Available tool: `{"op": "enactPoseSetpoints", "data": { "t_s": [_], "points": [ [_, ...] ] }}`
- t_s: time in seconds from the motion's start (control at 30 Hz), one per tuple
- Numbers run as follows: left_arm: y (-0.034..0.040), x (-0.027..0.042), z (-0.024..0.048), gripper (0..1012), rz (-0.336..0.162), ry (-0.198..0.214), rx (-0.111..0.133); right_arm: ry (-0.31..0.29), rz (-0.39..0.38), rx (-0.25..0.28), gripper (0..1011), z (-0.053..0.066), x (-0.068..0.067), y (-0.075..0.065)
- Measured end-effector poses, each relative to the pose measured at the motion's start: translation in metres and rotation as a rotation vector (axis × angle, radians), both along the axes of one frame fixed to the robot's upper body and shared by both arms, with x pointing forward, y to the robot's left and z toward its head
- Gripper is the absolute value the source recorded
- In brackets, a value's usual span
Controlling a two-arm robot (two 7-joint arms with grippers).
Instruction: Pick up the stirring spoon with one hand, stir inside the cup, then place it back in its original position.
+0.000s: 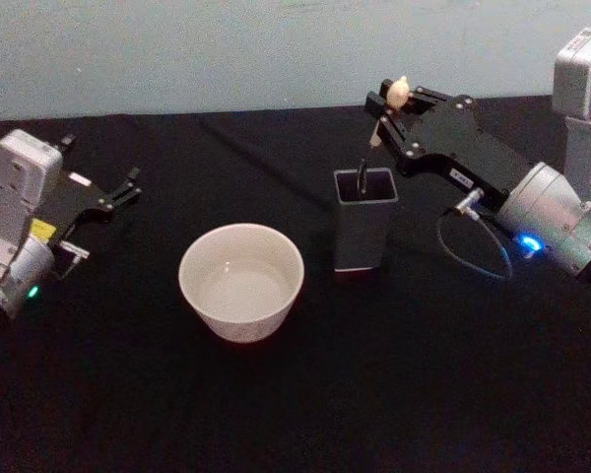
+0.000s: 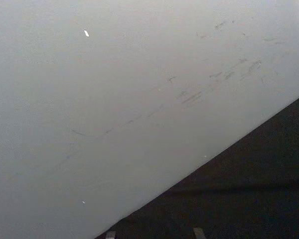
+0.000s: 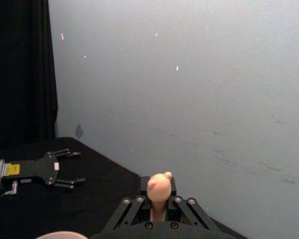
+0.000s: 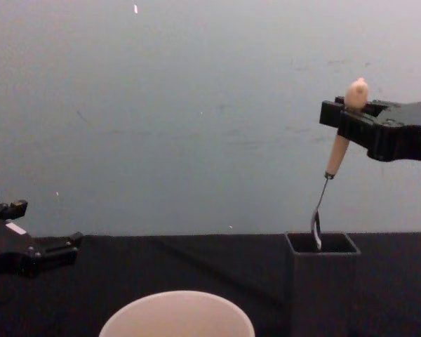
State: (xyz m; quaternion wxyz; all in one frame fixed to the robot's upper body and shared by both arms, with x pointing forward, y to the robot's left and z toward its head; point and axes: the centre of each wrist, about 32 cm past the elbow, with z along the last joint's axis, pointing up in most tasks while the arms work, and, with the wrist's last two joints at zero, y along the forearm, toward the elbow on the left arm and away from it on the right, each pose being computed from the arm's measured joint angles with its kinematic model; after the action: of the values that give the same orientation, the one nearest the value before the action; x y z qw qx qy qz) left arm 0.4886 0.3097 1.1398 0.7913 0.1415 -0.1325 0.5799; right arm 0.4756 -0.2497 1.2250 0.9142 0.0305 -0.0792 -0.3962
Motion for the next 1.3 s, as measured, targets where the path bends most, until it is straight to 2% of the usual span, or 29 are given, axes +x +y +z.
{"op": "enactPoseSetpoints", "data": {
  "t_s": [0.4,1.3],
  "points": [
    [0.0,0.0,0.0,1002,0.0,0.0,0.0,0.044,0.0,-0.002,169,-0.008,0.001,0.006],
    [0.0,0.0,0.0,1001,0.0,0.0,0.0,0.137,-0.103,-0.023,170,-0.029,-0.004,0.018]
  ]
}}
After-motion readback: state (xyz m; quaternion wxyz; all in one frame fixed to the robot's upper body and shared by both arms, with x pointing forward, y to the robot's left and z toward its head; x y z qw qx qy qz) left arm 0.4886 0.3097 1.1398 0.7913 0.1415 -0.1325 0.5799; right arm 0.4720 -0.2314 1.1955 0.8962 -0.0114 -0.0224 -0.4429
